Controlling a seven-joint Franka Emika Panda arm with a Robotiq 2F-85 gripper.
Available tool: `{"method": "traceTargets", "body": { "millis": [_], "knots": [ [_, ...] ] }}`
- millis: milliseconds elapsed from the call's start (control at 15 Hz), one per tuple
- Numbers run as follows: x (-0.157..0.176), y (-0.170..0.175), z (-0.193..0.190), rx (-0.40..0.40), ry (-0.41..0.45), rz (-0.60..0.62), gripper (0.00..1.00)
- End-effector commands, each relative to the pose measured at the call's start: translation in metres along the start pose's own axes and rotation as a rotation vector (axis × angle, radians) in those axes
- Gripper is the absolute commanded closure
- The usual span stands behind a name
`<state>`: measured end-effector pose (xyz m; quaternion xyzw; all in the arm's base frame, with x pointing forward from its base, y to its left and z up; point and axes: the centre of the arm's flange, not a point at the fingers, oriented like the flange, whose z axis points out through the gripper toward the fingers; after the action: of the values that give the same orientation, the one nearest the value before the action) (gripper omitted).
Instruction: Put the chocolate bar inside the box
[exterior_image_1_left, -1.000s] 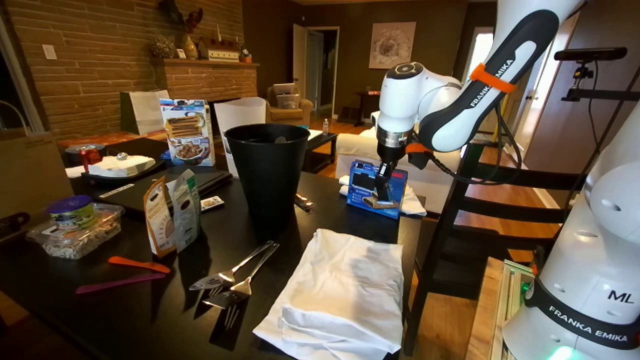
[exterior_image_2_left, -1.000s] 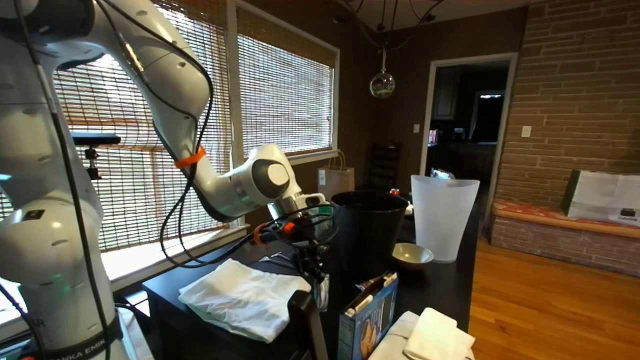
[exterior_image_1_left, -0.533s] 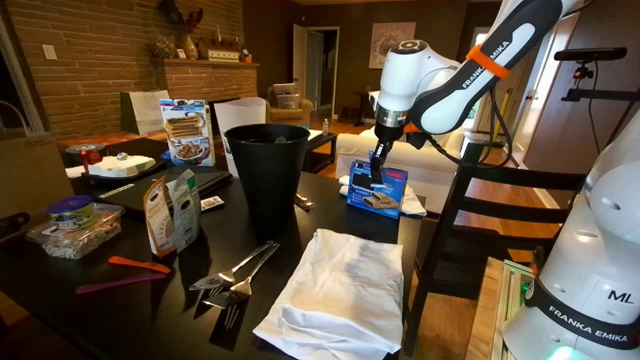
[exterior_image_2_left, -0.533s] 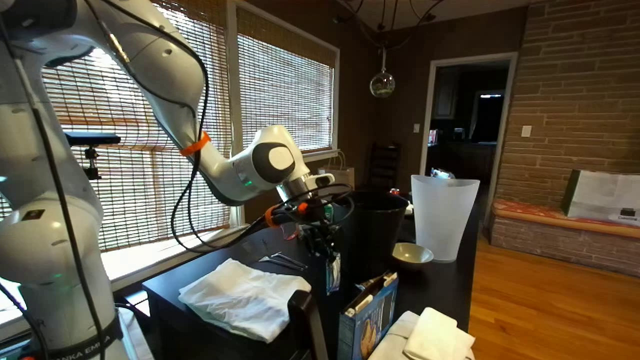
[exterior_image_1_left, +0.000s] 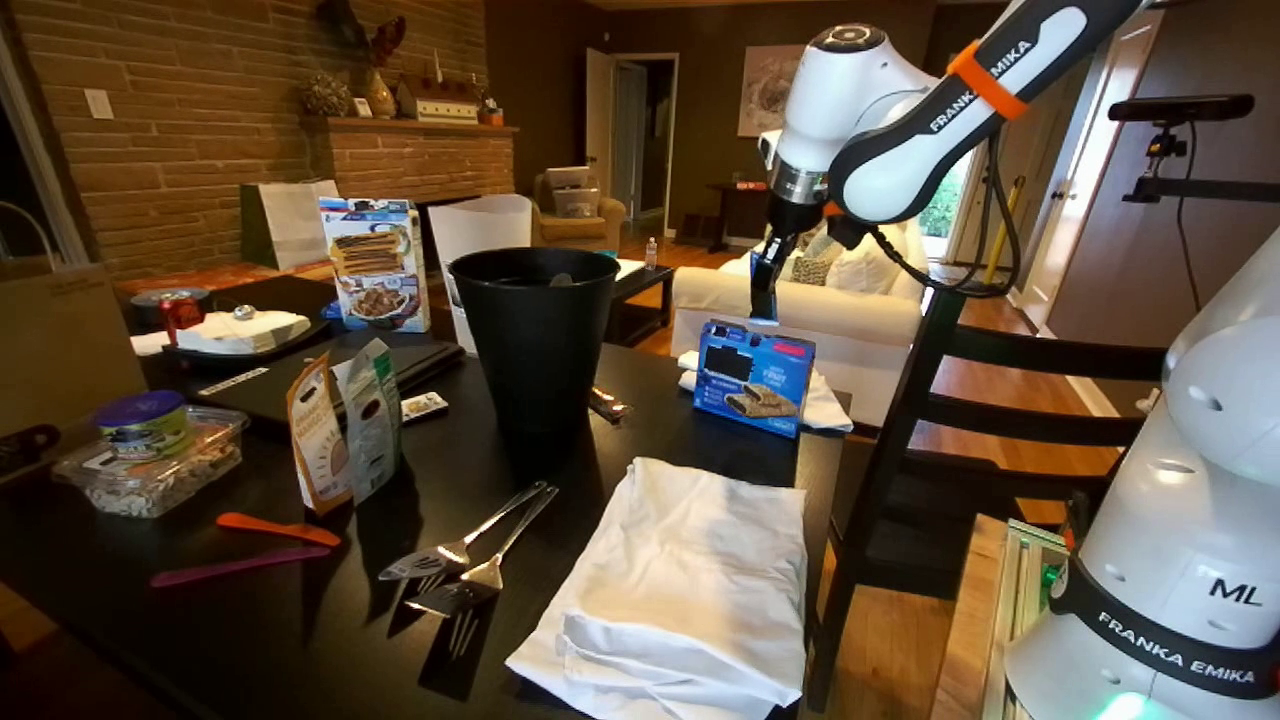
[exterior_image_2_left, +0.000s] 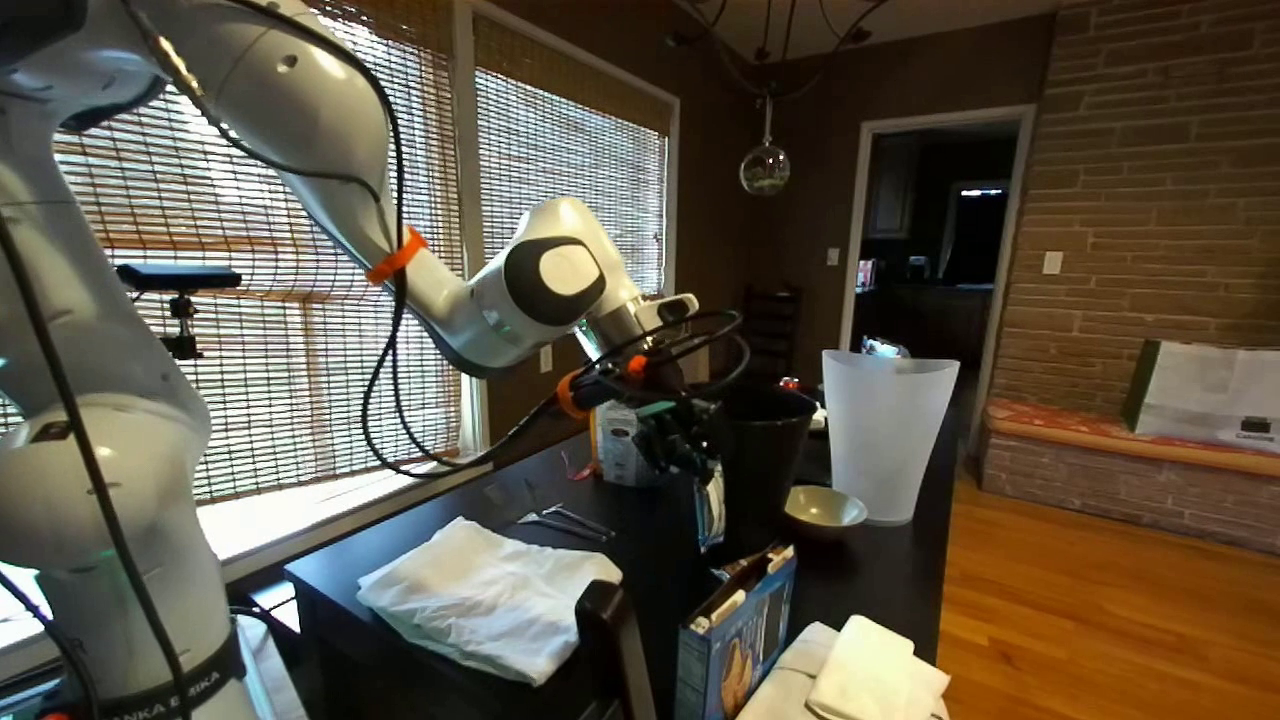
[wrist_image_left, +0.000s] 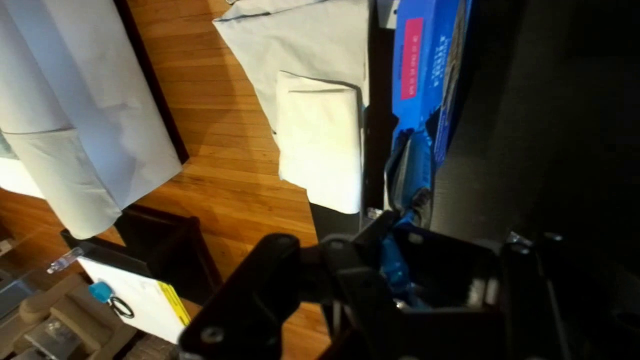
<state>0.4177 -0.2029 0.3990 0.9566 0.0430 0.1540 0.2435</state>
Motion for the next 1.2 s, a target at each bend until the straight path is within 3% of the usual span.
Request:
{"method": "traceTargets", "body": {
  "millis": [0,1133],
  "knots": [
    [-0.002,0.023,-0.001,-0.012,-0.009,0.027,1.00],
    [-0.020,0.036,0.031,0.010,-0.057,0.068,1.00]
  ]
}}
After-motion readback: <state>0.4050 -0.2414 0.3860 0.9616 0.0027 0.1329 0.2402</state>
